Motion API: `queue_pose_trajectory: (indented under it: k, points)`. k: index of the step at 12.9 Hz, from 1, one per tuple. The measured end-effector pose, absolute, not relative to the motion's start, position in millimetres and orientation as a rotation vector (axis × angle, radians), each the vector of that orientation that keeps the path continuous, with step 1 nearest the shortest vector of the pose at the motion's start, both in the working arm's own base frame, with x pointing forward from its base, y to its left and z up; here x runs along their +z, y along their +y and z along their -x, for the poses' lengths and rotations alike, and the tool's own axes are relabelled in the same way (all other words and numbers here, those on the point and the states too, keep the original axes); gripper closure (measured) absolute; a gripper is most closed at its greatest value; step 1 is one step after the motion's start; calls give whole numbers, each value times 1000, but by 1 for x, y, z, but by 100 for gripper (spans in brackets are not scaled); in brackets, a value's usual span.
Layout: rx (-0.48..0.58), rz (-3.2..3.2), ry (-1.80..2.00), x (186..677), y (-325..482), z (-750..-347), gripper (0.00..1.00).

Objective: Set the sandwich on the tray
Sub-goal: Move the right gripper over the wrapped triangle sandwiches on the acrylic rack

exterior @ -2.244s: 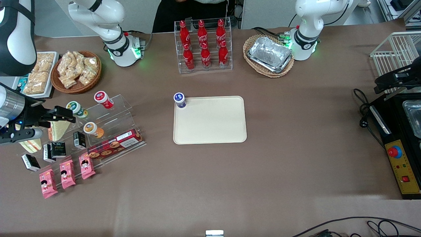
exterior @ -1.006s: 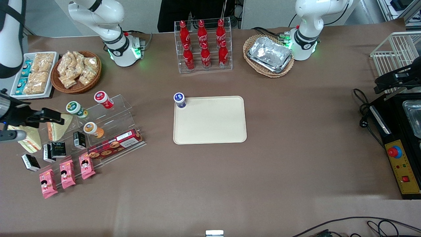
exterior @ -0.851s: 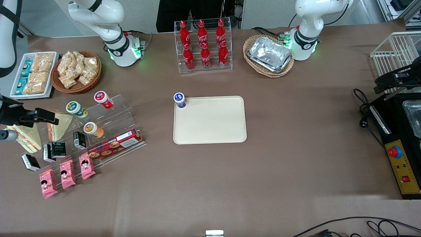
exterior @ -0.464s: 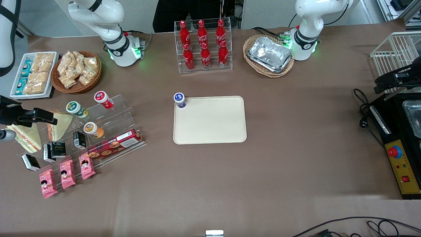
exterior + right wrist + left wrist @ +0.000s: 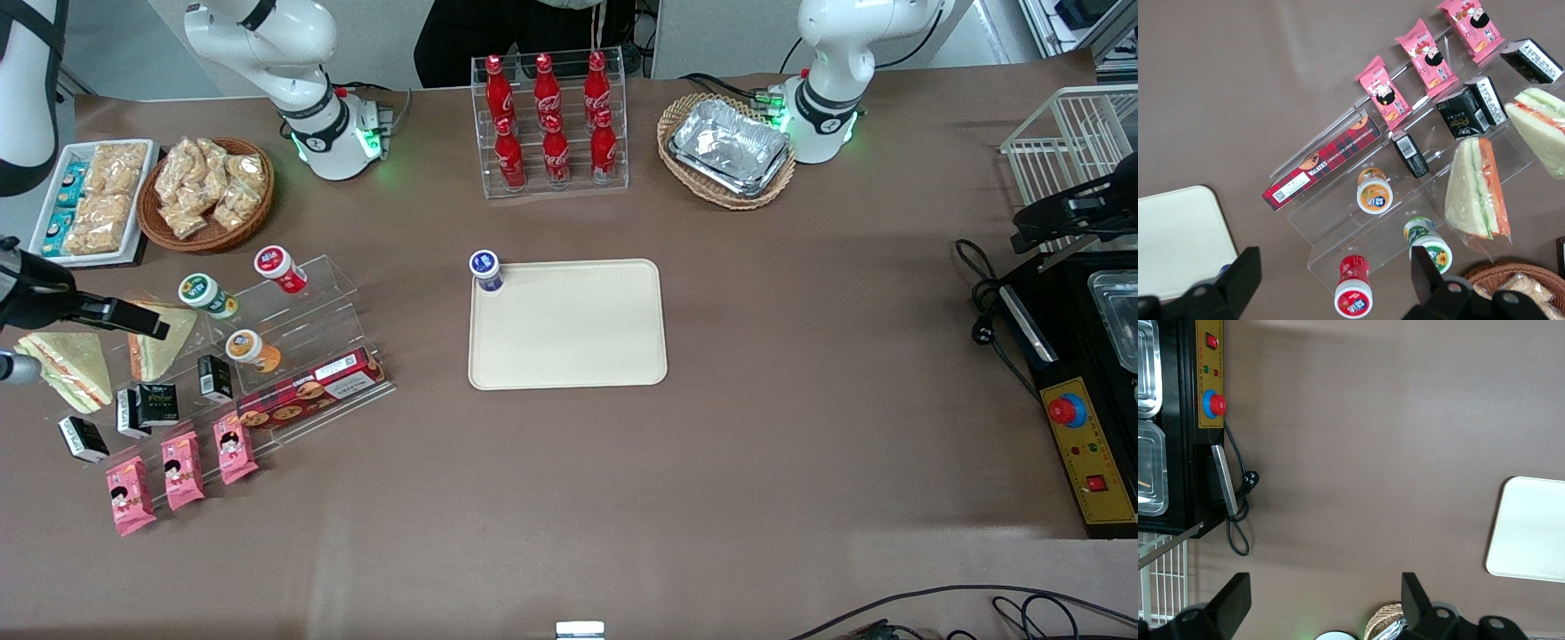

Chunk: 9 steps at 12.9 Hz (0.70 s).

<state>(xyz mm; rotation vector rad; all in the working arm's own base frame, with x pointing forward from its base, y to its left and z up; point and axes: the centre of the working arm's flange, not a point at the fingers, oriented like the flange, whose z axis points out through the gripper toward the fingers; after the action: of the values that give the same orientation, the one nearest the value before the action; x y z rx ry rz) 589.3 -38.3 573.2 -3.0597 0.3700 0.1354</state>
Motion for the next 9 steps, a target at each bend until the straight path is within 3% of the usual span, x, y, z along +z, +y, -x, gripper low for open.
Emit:
queue_pose_trajectory:
  k: [9]
  points:
    - [145,3105,-154,569,-85,-585,0]
